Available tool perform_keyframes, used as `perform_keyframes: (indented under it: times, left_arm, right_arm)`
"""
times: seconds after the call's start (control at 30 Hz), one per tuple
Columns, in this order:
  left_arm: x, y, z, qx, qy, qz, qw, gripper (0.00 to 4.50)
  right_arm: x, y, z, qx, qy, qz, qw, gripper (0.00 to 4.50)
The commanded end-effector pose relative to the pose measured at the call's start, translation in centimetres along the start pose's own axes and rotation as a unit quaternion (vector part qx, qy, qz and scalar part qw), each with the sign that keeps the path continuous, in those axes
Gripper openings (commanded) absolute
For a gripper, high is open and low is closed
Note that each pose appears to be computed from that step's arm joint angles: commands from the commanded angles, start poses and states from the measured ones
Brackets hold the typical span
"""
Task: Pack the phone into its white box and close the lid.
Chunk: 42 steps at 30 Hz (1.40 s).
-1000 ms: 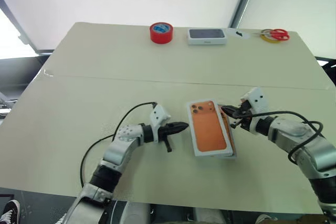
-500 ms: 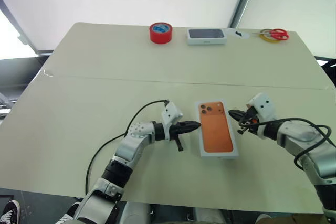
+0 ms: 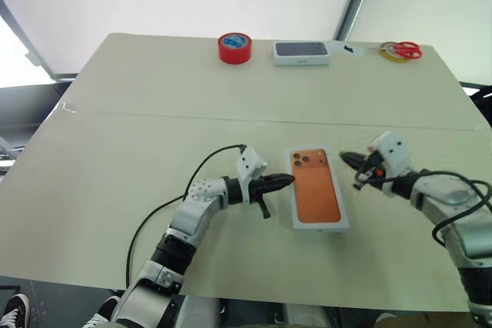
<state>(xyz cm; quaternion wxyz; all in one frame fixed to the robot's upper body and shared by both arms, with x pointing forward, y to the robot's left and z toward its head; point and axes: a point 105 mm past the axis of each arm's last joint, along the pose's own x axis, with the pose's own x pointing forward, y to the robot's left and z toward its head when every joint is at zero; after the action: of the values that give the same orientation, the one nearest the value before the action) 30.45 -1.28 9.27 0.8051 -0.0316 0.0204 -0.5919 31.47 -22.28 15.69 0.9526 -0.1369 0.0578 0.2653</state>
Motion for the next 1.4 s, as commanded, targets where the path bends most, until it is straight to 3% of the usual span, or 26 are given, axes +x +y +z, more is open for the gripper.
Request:
perform_keyframes:
  times: [0.03, 0.17, 0.27, 0.4, 0.63, 0.73, 0.8, 0.97, 1.23, 1.4]
  left_arm:
    - [0.2, 0.2, 2.3, 0.020, -0.042, 0.001, 0.999, 0.00]
    - [-0.1, 0.3, 2.4, 0.024, -0.045, 0.004, 0.999, 0.00]
    - [-0.3, 0.1, 2.1, 0.019, -0.041, 0.004, 0.999, 0.00]
    - [-0.4, -0.1, 1.9, 0.015, -0.039, 0.002, 0.999, 0.00]
    - [-0.4, 0.1, 1.8, 0.011, -0.038, 0.011, 0.999, 0.00]
    - [-0.7, 0.2, -0.3, 0.013, 0.018, 0.011, 1.000, 0.00]
    - [-1.2, -0.1, -1.8, 0.042, 0.071, -0.006, 0.997, 0.00]
    - [-0.7, -0.3, -0.7, 0.060, 0.064, -0.023, 0.996, 0.00]
    - [1.2, -0.9, -1.4, 0.058, 0.067, -0.043, 0.995, 0.00]
    - [1.7, -0.8, -0.1, 0.066, 0.050, -0.045, 0.996, 0.00]
  right_arm:
    - [-0.5, 1.9, 3.2, 0.013, -0.071, 0.057, 0.996, 0.05]
    - [-0.1, 4.9, 0.8, -0.005, -0.019, 0.108, 0.994, 0.05]
    - [-0.1, 4.1, -4.0, -0.086, 0.101, 0.081, 0.988, 0.05]
    - [-0.6, 2.7, -6.2, -0.105, 0.158, 0.053, 0.980, 0.05]
    - [-0.1, 4.2, -4.9, -0.106, 0.120, 0.081, 0.984, 0.05]
    - [0.1, 2.2, -2.9, -0.038, 0.070, 0.033, 0.996, 0.05]
    - [-0.2, 0.7, -2.7, -0.047, 0.070, 0.006, 0.996, 0.05]
    - [-1.6, -0.7, -2.9, -0.080, 0.080, -0.002, 0.994, 0.05]
    - [-2.6, 2.6, -2.5, -0.055, 0.074, 0.109, 0.990, 0.05]
    - [-2.5, 3.9, -2.5, -0.060, 0.073, 0.129, 0.987, 0.05]
